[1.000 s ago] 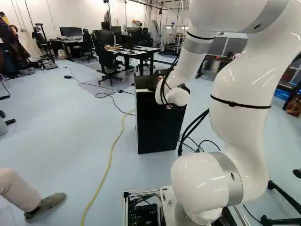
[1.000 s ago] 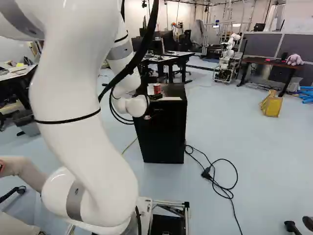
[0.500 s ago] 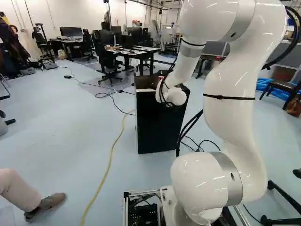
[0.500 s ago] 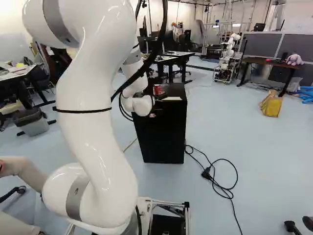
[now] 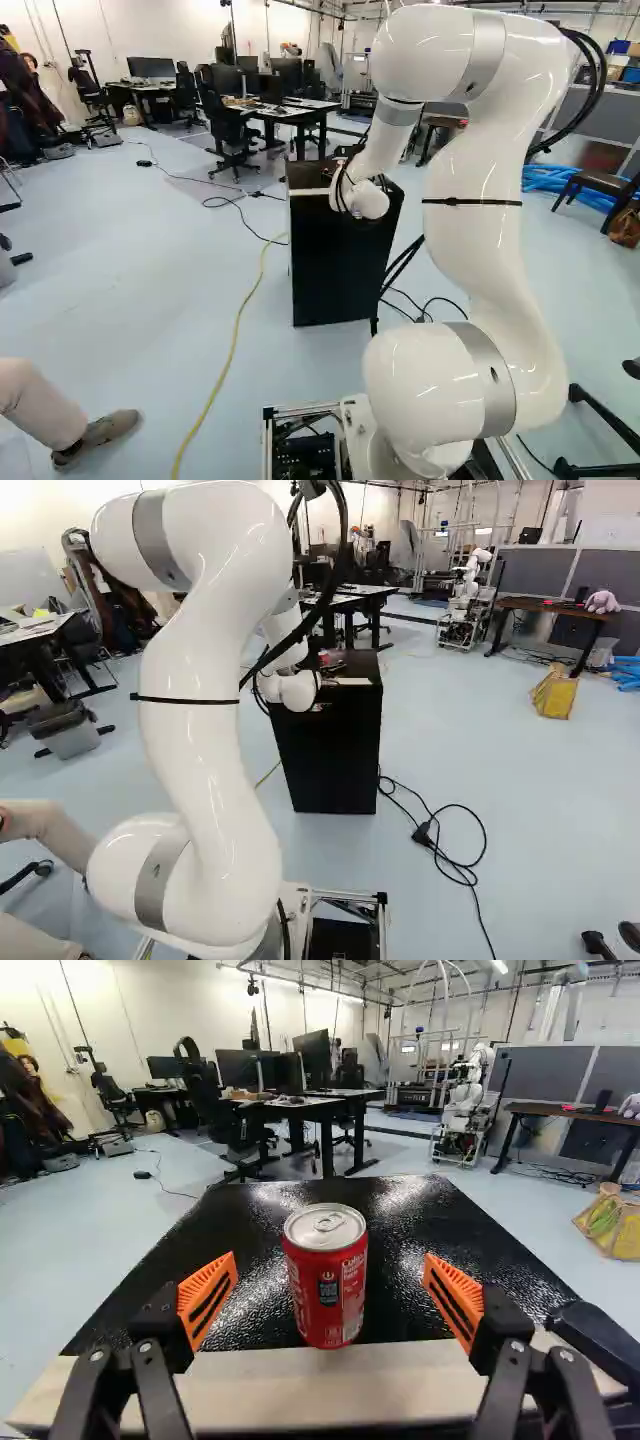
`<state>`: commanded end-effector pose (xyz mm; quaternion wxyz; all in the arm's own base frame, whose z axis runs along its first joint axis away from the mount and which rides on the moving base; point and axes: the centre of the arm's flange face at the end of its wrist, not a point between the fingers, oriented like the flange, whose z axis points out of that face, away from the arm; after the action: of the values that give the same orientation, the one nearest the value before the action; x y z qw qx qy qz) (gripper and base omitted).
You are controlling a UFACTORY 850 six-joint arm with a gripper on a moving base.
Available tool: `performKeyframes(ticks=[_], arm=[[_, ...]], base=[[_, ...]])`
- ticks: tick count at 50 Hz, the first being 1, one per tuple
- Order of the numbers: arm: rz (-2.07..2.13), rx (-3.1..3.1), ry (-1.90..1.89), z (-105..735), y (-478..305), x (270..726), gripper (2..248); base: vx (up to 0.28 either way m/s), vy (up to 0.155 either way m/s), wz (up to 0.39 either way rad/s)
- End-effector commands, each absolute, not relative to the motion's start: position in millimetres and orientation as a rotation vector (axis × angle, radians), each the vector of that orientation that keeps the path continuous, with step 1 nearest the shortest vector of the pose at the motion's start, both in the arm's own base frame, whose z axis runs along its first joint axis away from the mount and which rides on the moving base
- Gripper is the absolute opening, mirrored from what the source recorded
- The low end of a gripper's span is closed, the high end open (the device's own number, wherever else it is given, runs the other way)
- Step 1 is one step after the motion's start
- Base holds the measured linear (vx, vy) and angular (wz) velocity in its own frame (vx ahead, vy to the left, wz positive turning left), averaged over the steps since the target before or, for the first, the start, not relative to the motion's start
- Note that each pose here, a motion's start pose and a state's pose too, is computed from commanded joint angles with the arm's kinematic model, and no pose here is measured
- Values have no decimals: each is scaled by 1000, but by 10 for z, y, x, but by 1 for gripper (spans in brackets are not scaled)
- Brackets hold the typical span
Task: Grab a drink from the fridge
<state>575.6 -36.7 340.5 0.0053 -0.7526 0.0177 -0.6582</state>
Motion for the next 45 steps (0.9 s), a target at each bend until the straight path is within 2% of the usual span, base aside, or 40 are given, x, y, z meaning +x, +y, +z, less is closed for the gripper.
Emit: performKeyframes(ticks=[22,23,27,28,32,33,38,39,45], arm=[[-2071,-2348,54,3386,-373,5872,242],[-2071,-2348,54,3386,-373,5872,205],[-2071,-2348,54,3386,-373,5872,205],[-2071,-2348,54,3386,-373,5872,167],[-2071,-2348,54,3386,-373,5872,167],[-2071,-2348,54,3386,-373,5872,129],[-2071,-2348,54,3386,-373,5872,129],[-2071,-2348,54,3386,-373,5872,99],[-2075,-2345,54,3405,-373,5872,98]], base=[[0,0,0],[0,0,0],[0,0,0],[0,0,0],[0,0,0],[0,0,0],[0,0,0],[0,0,0],[0,0,0]])
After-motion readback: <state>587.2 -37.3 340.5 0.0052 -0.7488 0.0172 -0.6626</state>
